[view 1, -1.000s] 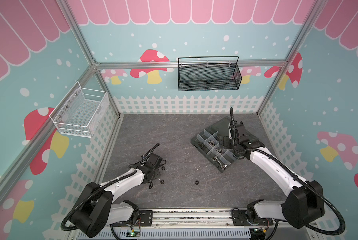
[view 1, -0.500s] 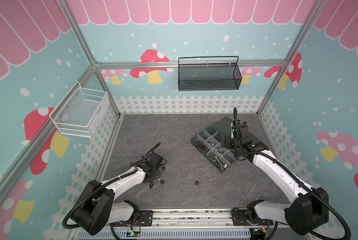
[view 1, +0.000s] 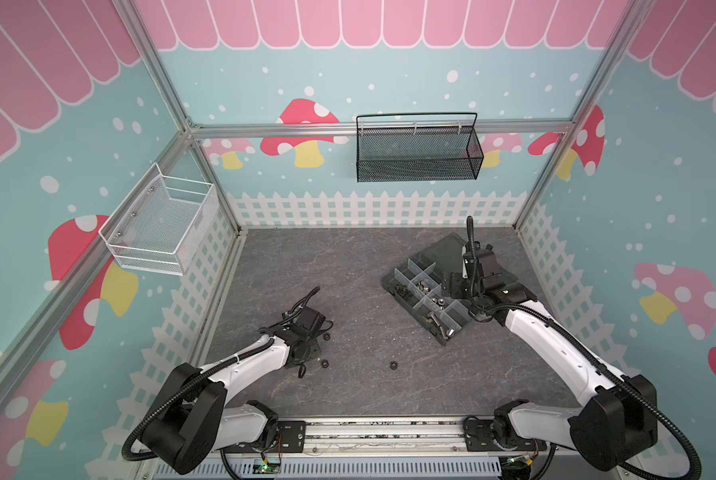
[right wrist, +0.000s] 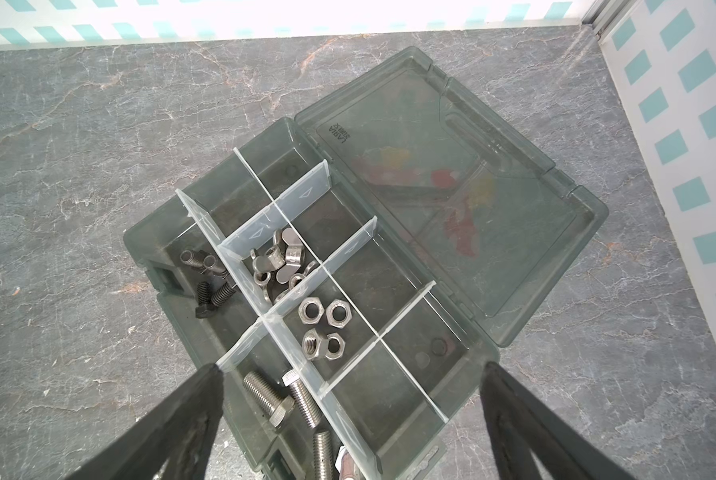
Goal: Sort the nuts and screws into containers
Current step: 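Close the left gripper on the black hex nut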
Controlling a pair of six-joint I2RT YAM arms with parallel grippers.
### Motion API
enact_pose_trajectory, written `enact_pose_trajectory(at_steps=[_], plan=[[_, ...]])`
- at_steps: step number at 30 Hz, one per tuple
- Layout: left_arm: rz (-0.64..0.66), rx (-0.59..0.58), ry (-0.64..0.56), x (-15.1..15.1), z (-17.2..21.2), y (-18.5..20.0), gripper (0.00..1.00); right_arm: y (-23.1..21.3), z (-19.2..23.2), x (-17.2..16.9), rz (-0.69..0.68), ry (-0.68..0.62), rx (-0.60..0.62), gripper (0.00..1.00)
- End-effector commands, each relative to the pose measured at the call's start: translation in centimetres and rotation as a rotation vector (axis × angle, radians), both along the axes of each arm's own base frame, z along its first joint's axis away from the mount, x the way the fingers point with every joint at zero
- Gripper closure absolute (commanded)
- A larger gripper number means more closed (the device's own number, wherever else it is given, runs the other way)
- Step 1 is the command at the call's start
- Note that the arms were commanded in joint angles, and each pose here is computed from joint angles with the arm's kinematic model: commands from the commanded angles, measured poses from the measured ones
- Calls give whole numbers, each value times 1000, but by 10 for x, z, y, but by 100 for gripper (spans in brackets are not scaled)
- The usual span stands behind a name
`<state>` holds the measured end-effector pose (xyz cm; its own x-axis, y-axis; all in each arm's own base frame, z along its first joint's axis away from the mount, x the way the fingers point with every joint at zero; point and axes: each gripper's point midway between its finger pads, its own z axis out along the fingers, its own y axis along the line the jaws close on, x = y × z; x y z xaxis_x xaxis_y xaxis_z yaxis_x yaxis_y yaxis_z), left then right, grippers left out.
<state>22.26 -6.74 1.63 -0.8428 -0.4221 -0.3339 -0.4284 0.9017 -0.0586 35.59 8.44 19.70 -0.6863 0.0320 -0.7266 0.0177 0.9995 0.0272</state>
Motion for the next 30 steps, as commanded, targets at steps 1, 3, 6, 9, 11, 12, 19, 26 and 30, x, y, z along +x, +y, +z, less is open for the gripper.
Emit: enact_pose_trajectory(at_steps=[1,3,6,9,11,12,19,26,30], plan=[[36,24,22,-4,-3,8,60,-3,-5,-2,-16,10,5,3],[38,23,23,-4,-4,8,63,-2,-7,-2,-14,14,7,3],[37,20,19,-2,-3,8,65,-1,-8,-1,-10,18,11,3],[37,10,19,-1,-4,7,65,-1,-8,-2,-9,21,12,3],[37,3,19,0,-4,7,68,-1,-7,-3,-9,19,14,3],[39,4,19,0,-4,7,70,-2,-7,-3,-12,19,12,3],[40,-18,18,0,-5,6,83,-2,-8,-4,-15,21,13,3],[-36,-23,-21,8,6,-7,86,0,-7,-5,-7,22,27,3],[-101,-49,-86,20,27,-28,87,-1,-6,-5,-22,15,33,3]])
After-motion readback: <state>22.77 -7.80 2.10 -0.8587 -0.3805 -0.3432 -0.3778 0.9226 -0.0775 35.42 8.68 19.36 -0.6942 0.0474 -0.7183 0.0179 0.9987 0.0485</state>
